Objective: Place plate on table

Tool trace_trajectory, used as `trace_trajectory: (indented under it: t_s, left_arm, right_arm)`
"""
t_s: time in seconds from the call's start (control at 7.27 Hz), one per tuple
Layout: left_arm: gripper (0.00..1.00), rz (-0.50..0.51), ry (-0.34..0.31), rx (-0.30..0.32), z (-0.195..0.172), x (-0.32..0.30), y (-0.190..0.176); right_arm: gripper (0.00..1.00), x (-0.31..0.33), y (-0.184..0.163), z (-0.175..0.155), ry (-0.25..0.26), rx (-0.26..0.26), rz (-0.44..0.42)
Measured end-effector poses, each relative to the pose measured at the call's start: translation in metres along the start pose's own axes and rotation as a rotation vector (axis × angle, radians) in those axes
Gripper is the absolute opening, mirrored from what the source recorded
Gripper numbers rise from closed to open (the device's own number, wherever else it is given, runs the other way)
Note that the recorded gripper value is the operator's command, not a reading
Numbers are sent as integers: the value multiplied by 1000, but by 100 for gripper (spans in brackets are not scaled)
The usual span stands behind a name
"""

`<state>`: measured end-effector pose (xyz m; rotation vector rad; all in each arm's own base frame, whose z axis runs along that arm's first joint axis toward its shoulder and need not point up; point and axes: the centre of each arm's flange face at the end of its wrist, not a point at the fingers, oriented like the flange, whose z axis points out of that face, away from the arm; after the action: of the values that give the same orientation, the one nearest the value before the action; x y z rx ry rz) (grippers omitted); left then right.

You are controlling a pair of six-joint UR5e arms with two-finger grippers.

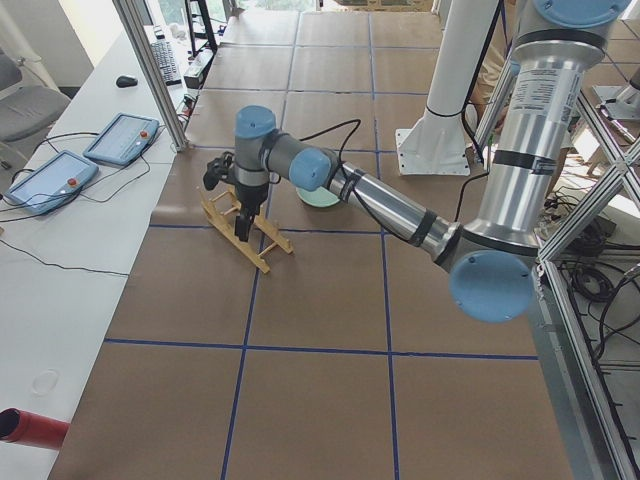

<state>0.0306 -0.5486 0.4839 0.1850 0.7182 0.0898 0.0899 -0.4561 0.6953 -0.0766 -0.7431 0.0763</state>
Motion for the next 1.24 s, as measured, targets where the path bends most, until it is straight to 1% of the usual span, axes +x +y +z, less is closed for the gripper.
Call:
trace_trajectory:
  t_s: [0.14,0.28,0.41,0.55,0.69,1.24]
  left_arm:
    - [100,8,40,-65,24,-69,20]
    - [100,28,68,-98,38,-114,35]
    - [100,4,76,-125,38,-143,47]
    - [100,-49,81,-164,36,-159,60]
    - [100,-80,84,-182,33,-168,69]
    - [100,-85,89,-177,29,-168,73]
  right_arm:
    - [100,0,0,0,0,0,0]
    - [100,0,0,0,0,0,0]
    - [100,0,0,0,0,0,0]
    - [100,0,0,0,0,0,0]
    - [100,0,0,0,0,0,0]
    - [100,0,0,0,0,-1,1]
